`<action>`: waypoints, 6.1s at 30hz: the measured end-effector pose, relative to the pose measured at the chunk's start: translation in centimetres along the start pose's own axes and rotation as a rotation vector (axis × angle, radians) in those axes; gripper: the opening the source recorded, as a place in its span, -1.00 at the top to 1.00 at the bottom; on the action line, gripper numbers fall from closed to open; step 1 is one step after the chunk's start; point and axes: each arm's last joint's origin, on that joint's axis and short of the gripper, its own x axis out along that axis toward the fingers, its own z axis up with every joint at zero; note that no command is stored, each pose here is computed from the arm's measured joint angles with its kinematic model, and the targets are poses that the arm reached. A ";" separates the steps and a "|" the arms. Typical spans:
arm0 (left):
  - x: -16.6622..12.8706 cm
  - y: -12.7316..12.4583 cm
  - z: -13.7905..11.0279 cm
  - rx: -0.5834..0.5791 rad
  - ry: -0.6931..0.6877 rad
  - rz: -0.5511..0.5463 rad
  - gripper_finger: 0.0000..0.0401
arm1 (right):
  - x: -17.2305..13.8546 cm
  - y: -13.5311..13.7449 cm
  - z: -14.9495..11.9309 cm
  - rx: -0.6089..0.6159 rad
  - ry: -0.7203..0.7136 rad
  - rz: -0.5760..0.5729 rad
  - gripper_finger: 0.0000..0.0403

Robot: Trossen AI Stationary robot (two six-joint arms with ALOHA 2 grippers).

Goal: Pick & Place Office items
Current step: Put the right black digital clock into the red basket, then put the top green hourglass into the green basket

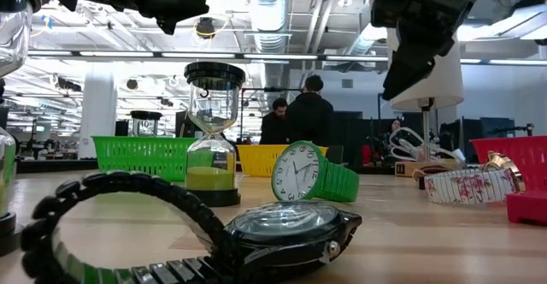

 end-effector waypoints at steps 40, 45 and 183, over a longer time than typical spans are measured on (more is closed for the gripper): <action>0.0 0.0 0.2 -0.001 -0.018 0.002 0.48 | 4.7 -0.7 -3.2 0.214 0.441 -0.136 -0.20; 0.0 0.0 0.2 -0.001 -0.023 0.002 0.48 | 5.7 -0.5 -3.5 0.237 0.467 -0.156 -0.24; 0.1 0.1 1.1 0.011 -0.120 0.009 0.48 | -2.3 8.8 -0.7 0.077 0.551 0.152 -0.11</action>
